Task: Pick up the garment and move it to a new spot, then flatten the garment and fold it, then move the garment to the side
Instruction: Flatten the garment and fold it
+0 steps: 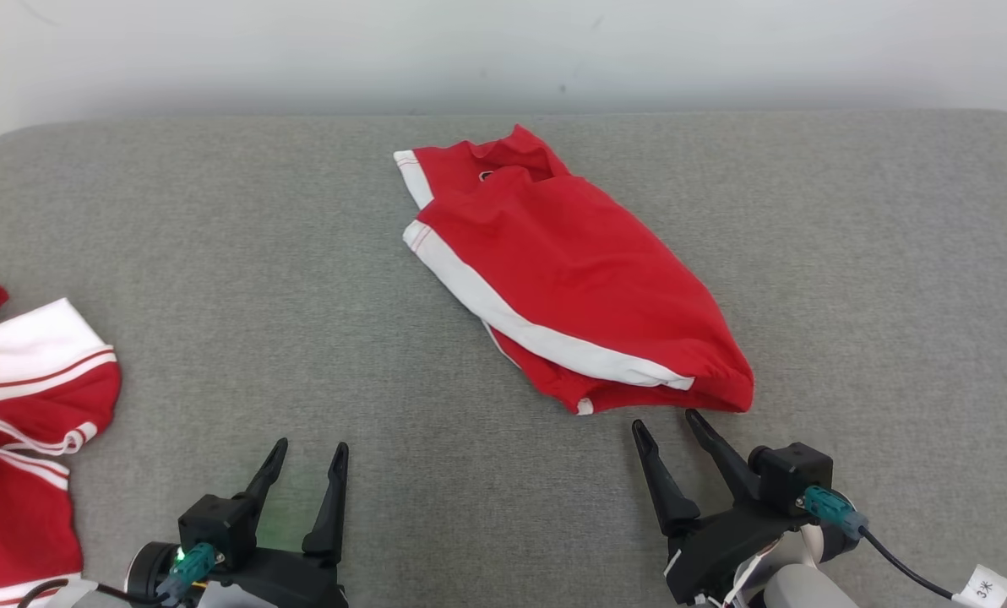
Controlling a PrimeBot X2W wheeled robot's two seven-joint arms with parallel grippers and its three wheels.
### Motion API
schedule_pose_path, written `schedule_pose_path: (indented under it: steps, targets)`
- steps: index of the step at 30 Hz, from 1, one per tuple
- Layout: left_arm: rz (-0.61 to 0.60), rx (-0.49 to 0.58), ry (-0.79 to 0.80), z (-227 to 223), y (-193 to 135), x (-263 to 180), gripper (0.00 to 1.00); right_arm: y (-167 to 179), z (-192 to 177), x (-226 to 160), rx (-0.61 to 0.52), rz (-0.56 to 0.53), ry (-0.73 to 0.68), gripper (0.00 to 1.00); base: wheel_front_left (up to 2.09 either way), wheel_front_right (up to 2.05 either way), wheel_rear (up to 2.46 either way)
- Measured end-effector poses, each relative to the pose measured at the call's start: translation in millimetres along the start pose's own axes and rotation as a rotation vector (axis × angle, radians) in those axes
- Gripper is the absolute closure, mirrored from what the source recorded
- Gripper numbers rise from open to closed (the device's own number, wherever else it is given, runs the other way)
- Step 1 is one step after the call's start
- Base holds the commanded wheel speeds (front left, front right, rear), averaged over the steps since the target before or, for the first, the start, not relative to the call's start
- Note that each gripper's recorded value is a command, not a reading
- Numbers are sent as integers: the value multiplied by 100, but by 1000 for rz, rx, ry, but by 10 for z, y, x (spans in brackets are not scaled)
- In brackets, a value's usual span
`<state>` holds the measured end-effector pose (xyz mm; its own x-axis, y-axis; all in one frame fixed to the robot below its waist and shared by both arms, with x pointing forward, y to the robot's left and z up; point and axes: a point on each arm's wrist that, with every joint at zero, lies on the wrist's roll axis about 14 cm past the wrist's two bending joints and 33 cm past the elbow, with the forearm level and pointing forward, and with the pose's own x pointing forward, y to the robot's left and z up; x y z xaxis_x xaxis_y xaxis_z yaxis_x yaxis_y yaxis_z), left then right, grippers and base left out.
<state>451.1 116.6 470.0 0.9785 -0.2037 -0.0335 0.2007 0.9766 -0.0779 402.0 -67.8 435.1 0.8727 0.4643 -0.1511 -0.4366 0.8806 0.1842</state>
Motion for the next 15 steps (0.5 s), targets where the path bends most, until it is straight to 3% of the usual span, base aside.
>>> schedule_pose_path:
  steps: [15]
  targets:
    - [23,0,13,-52,76,-121,0,-51,236,165,148,-46,-95,0,0,0,0]
